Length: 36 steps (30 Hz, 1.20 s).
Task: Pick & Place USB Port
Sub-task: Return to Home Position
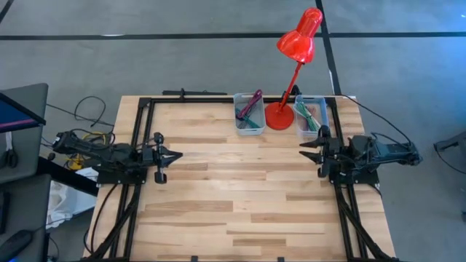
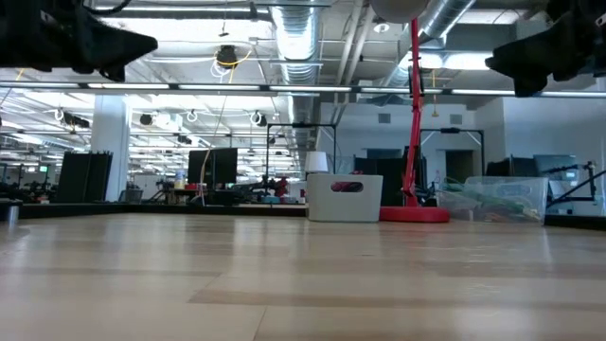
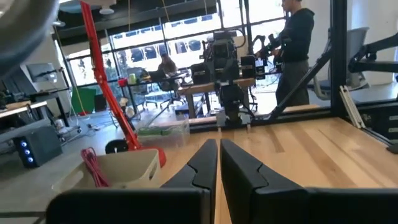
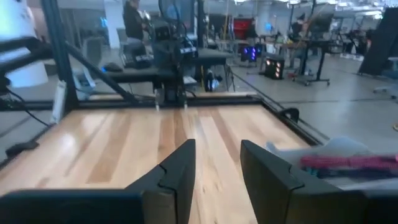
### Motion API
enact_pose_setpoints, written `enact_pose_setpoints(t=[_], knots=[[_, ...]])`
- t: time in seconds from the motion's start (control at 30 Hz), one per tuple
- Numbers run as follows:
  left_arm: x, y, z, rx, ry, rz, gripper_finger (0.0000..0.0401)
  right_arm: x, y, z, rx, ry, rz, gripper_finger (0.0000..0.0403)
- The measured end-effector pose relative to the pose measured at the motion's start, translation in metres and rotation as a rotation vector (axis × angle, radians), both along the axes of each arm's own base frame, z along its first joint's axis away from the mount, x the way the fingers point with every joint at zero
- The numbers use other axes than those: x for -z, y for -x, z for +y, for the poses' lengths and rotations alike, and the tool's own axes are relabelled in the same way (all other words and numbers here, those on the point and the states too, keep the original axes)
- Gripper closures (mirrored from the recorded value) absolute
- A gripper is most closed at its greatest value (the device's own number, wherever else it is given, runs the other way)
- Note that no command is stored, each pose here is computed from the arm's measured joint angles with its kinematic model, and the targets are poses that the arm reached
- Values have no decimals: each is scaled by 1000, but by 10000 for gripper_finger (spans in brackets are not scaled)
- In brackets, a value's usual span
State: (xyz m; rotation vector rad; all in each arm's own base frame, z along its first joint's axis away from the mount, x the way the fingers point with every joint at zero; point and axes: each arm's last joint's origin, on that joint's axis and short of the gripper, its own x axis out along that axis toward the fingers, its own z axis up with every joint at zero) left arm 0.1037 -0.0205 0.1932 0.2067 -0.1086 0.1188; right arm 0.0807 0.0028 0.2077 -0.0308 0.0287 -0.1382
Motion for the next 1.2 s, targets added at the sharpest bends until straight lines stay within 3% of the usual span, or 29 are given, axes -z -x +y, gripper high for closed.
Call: enact_pose_setpoints(t=[0.27, 0.57, 1.2], knots=[[21, -2, -1, 10, 91, 65, 380, 13, -4, -1, 47, -11, 36, 283], [21, -2, -1, 9, 79, 67, 380, 37, -9, 2, -6, -41, 105, 283], [21, -2, -1, 9, 80, 65, 380, 37, -9, 4, -46, -5, 107, 283]])
